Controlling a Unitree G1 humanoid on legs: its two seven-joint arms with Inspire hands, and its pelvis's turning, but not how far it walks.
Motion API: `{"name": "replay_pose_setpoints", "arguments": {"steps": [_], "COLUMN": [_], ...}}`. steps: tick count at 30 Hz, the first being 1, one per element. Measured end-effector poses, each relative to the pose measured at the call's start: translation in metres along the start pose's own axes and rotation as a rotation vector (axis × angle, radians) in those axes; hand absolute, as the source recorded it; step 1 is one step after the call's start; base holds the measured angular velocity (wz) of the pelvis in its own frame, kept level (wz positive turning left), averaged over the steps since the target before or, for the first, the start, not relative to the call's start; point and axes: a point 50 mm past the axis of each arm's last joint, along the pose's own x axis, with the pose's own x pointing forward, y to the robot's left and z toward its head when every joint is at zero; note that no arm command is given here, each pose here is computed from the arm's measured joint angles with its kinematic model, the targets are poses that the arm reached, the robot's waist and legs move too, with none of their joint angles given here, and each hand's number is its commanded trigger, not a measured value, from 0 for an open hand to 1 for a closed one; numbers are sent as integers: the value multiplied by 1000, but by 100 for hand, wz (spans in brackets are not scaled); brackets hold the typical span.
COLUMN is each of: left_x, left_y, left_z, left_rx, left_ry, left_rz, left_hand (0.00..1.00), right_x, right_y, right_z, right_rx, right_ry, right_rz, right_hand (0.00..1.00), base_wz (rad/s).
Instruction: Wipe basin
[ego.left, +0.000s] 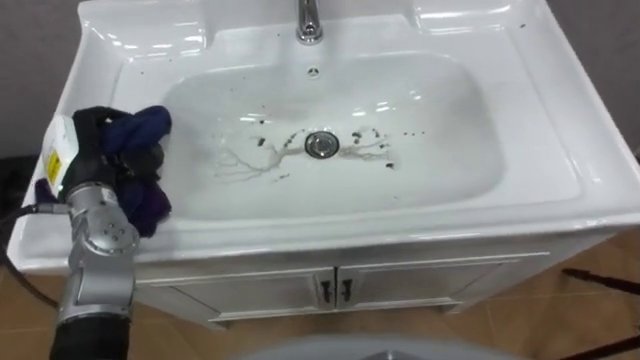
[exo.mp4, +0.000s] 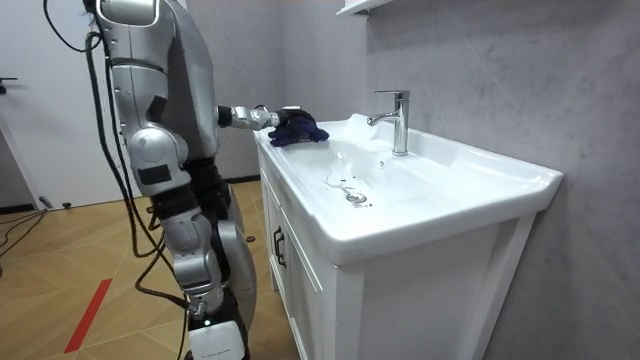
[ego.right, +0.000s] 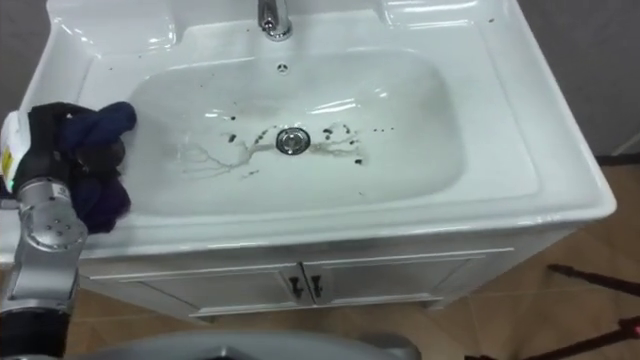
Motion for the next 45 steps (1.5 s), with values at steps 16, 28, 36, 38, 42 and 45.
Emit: {"name": "replay_pose_setpoints", "arguments": {"steps": [16, 28, 36, 38, 42, 45], "left_x": [-11, -16, -21, -25, -28, -24], "left_y": [3, -18, -59, -67, -77, -80], "left_z": [64, 66, 23, 14, 0, -5], "left_rx": [84, 197, 301, 317, 334, 359], "left_ry": [-371, -424, -221, -174, -101, -63], "left_rz": [102, -24, -275, -326, -379, -408], "left_hand": [100, 100, 100, 100, 100, 100], "right_x": [0, 1, 1, 1, 1, 1], "right_y": [-2, 5, 4, 4, 5, 5], "right_z": [-8, -20, -20, -20, -17, -16], "right_rx": [-69, -210, -220, -220, -205, -186], "right_ry": [4, 84, 103, 109, 116, 118], "right_rz": [-6, 55, 51, 50, 48, 37], "right_hand": [0, 0, 0, 0, 0, 0], "base_wz": [0, 0, -2, -4, -2, 3]}}
